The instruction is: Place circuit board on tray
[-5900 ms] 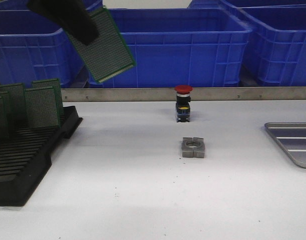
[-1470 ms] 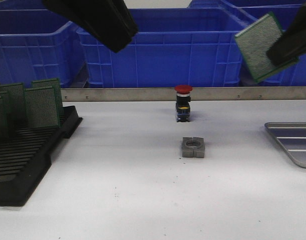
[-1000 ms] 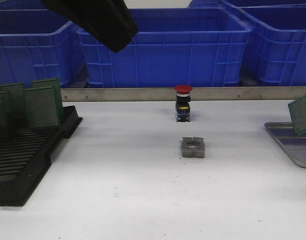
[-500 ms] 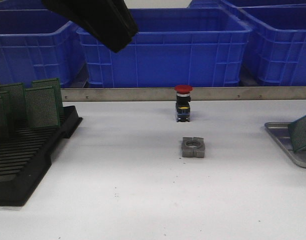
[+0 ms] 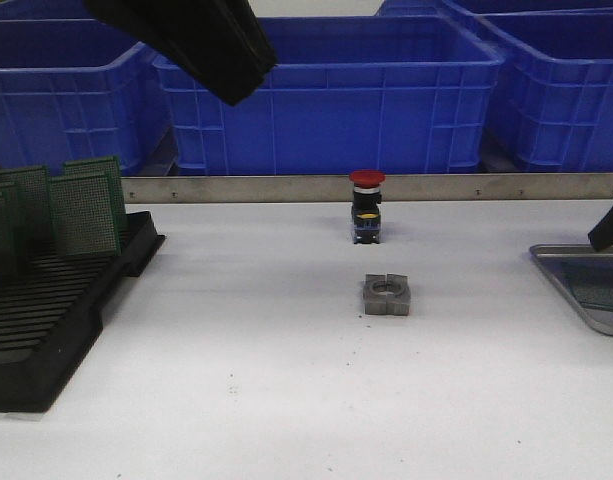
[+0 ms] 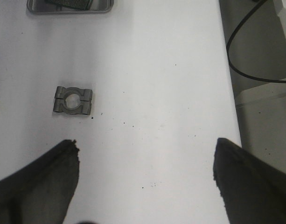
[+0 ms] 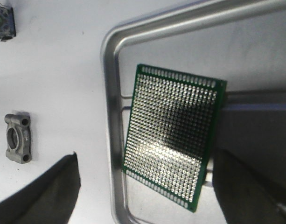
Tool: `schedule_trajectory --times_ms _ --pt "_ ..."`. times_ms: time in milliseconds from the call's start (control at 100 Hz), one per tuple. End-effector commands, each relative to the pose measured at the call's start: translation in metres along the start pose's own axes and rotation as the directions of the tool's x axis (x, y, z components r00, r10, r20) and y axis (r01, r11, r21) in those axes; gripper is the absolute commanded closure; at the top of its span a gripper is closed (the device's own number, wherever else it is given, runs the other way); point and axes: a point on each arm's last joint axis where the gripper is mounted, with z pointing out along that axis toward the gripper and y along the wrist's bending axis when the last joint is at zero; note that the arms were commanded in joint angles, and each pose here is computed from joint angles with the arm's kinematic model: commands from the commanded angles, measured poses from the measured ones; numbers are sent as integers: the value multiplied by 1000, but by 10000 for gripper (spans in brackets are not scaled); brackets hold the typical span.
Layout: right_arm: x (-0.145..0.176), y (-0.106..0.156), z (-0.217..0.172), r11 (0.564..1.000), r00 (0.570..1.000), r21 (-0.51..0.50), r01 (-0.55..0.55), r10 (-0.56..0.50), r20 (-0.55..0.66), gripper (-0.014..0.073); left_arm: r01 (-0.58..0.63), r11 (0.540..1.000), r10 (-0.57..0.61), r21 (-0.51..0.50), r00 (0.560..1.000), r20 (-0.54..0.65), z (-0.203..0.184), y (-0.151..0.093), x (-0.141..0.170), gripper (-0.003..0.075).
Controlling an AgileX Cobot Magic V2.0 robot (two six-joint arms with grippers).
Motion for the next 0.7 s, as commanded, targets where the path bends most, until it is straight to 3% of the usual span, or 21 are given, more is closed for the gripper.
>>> schedule_trajectory --times_ms 0,200,390,690 --pt "-11 18 -22 999 996 -26 44 -41 80 -13 -28 1000 28 -3 997 73 -20 -13 -19 165" --pt "-12 25 -31 998 993 -23 66 -64 103 -13 -33 999 33 -8 998 46 -21 -12 -16 165" --pt "-12 25 -31 997 992 -23 67 -64 104 -13 -57 995 43 -83 986 -161 -32 1 15 165" --pt "-12 25 -31 997 993 -23 67 -65 103 -13 20 952 -102 -306 962 -254 -70 33 71 165"
